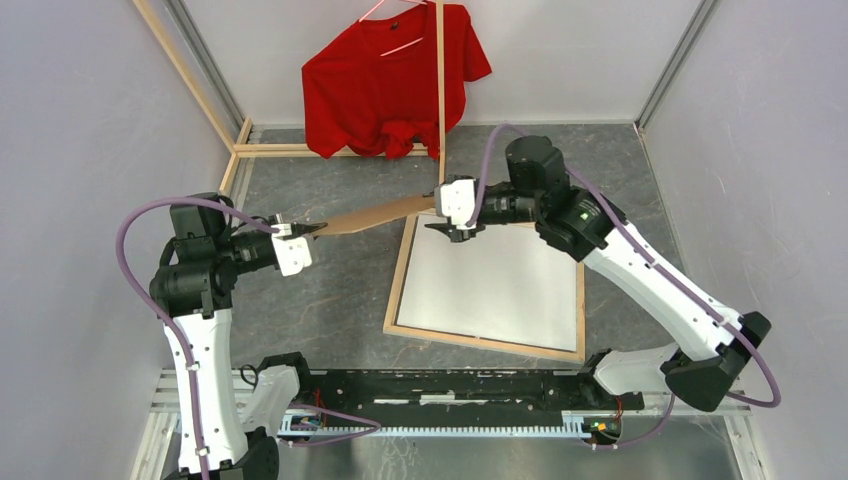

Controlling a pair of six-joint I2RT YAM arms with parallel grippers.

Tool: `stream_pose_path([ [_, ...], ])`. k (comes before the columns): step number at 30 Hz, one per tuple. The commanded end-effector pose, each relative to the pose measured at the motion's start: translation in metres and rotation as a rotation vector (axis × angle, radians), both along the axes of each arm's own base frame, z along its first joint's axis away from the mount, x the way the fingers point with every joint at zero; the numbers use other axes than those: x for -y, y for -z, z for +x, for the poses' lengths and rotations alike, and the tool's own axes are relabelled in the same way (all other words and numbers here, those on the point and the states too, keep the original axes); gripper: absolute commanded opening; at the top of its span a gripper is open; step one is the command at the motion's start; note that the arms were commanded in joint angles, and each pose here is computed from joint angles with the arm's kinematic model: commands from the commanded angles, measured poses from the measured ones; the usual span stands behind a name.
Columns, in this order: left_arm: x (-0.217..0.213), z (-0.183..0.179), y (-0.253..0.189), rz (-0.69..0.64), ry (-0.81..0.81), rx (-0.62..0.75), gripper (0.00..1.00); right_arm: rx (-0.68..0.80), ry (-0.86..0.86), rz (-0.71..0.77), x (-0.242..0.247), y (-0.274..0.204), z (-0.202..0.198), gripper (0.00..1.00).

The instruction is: Put the photo into the frame

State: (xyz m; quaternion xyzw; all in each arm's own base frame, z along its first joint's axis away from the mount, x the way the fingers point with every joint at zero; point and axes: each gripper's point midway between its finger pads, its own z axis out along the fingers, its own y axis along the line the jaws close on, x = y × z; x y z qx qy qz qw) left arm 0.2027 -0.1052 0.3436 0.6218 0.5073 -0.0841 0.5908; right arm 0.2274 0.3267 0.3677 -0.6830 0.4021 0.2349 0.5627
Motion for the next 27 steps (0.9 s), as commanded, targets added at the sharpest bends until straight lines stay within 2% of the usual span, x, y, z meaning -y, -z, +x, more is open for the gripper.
stream_pose_path([
  [1,0.011,-0.008,-0.033,-0.016,0.075,0.136,0.02,0.037,0.012,0.008,-0.011,-0.008,0.005,0.51],
  [3,0.011,-0.008,-0.033,-0.018,0.076,0.135,0.02,0.041,0.017,0.012,-0.014,-0.008,0.008,0.42],
  [4,0.011,-0.008,-0.033,-0.019,0.079,0.136,0.02,0.045,0.016,0.021,-0.016,-0.009,0.009,0.32],
  [5,0.012,-0.009,-0.034,-0.019,0.082,0.14,0.02,0.051,0.016,0.034,-0.018,-0.012,0.01,0.2],
  [6,0.011,-0.008,-0.035,-0.019,0.082,0.142,0.02,0.061,0.021,0.048,-0.019,-0.015,0.013,0.02],
  [9,0.012,-0.007,-0.042,-0.023,0.081,0.155,0.02,0.082,0.047,0.119,-0.02,-0.031,0.016,0.0],
  [10,0.011,-0.005,-0.046,-0.037,0.068,0.158,0.05,0.09,0.053,0.151,-0.02,-0.036,0.016,0.0],
  [11,0.01,0.0,-0.056,-0.048,0.053,0.192,0.12,0.1,0.057,0.185,-0.018,-0.042,0.013,0.0],
  [13,0.008,0.007,-0.069,-0.108,0.008,0.198,0.41,0.132,0.074,0.275,-0.012,-0.057,0.009,0.0],
  [15,0.006,0.012,-0.088,-0.144,-0.032,0.275,0.6,0.175,0.099,0.362,-0.003,-0.075,0.006,0.0],
  [16,0.003,0.015,-0.094,-0.171,-0.059,0.295,0.82,0.191,0.111,0.396,0.003,-0.084,0.003,0.0],
  [17,0.001,0.018,-0.103,-0.206,-0.086,0.316,0.98,0.204,0.129,0.422,0.008,-0.091,0.002,0.0],
  [19,-0.005,0.025,-0.111,-0.26,-0.142,0.326,1.0,0.198,0.158,0.443,0.014,-0.1,0.002,0.0],
  [22,-0.015,0.042,-0.123,-0.367,-0.235,0.257,1.0,0.142,0.221,0.483,0.024,-0.113,0.006,0.0],
  [27,-0.035,0.083,-0.109,-0.432,-0.395,0.023,1.0,-0.039,0.478,0.631,0.061,-0.131,0.034,0.0],
])
